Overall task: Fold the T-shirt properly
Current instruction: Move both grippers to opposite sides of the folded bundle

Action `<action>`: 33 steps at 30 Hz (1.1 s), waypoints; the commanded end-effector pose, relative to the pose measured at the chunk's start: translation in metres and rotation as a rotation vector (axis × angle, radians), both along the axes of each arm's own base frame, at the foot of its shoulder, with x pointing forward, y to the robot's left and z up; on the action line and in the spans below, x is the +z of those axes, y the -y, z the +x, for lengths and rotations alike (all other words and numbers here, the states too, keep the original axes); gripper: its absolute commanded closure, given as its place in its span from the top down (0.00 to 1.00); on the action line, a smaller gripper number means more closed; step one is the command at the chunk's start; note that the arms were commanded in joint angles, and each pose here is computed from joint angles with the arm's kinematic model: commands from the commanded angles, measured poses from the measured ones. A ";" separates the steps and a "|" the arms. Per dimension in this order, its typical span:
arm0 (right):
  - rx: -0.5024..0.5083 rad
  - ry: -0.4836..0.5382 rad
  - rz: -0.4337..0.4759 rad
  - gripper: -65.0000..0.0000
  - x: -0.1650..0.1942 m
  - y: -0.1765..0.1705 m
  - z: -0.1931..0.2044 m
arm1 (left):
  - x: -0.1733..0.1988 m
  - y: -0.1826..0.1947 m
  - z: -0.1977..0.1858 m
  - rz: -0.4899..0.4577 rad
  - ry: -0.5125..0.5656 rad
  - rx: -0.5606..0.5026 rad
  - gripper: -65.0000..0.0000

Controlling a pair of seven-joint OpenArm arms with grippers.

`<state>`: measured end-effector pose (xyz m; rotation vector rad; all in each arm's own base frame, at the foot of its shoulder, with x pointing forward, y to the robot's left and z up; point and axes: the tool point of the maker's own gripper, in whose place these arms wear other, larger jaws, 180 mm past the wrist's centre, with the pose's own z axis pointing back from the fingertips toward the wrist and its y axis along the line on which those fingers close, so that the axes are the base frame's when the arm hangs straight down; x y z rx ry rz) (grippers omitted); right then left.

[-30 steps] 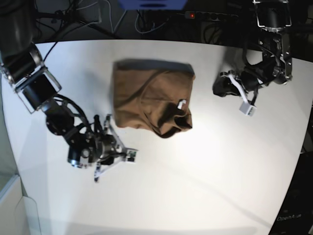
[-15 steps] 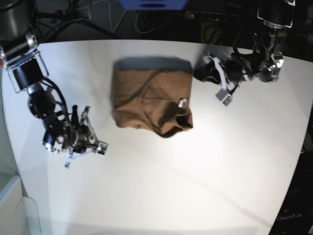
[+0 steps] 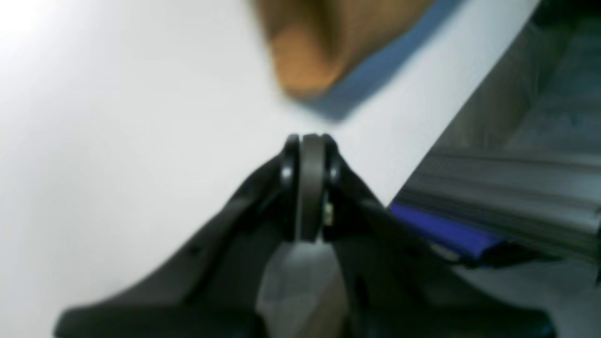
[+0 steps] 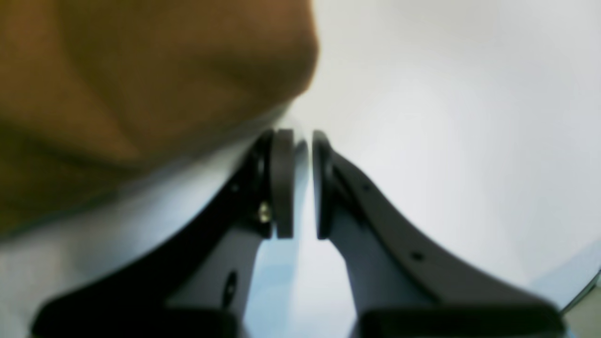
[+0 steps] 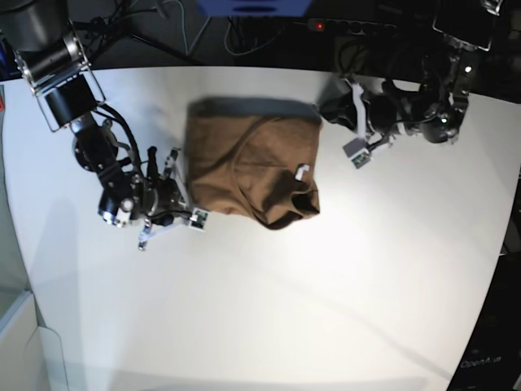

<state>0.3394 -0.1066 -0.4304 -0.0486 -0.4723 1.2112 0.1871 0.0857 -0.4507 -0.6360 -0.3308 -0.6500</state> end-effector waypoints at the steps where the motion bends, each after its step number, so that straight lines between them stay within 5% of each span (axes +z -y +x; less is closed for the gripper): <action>1: -0.003 0.025 0.018 0.08 0.008 -0.002 0.007 | -0.027 -0.023 -0.024 0.177 -0.083 -0.054 0.03; 17: -0.075 -0.096 0.105 0.08 -0.026 -0.007 -0.081 | -0.041 0.013 0.075 0.028 -0.085 0.146 0.03; 26: -0.052 -0.131 0.209 0.09 -0.020 -0.054 -0.128 | 0.000 0.009 0.145 0.007 0.040 0.178 0.03; 33: -0.050 -0.148 0.277 0.09 -0.016 -0.083 -0.138 | 0.029 -0.018 0.183 -0.102 0.104 0.392 0.03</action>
